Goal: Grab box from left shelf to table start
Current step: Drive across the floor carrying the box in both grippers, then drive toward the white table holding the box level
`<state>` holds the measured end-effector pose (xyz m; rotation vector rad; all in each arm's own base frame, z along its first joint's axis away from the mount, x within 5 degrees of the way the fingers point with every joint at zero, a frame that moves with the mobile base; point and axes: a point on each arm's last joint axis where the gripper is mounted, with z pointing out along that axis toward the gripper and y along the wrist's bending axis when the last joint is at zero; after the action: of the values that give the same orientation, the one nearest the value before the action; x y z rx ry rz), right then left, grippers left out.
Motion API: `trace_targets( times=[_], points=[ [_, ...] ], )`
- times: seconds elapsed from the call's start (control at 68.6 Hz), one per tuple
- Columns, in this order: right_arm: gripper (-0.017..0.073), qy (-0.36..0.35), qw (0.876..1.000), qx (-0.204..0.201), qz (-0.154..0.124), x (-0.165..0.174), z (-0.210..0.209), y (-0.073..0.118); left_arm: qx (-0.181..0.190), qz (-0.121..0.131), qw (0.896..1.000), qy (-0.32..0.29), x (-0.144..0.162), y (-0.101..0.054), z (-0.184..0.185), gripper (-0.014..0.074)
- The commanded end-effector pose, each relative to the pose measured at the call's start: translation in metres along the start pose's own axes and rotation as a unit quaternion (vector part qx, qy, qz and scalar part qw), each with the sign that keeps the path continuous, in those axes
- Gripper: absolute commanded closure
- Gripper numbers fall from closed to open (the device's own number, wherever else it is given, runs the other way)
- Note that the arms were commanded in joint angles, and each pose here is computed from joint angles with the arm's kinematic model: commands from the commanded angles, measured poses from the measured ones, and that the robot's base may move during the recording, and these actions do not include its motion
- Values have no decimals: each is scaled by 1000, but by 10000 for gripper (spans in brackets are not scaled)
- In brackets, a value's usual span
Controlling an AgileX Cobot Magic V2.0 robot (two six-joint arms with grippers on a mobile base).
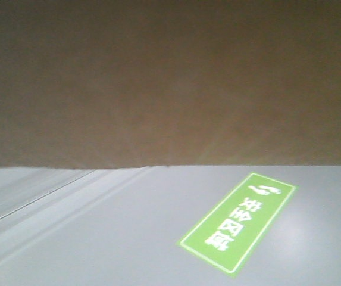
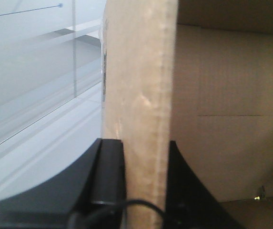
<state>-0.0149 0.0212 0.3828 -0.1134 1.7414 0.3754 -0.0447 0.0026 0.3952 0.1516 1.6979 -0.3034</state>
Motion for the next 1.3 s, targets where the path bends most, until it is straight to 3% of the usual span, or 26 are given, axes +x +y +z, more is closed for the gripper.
trace_targets(
  times=[0.0, 1.282],
  points=[
    [501, -44, 999, 19, -10, -14, -2, -2, 33, -28, 996, -78, -20, -5, -8, 687],
    [501, -45, 999, 19, -10, -14, -2, -2, 33, -29, 996, -78, -20, -6, -8, 687]
  ],
)
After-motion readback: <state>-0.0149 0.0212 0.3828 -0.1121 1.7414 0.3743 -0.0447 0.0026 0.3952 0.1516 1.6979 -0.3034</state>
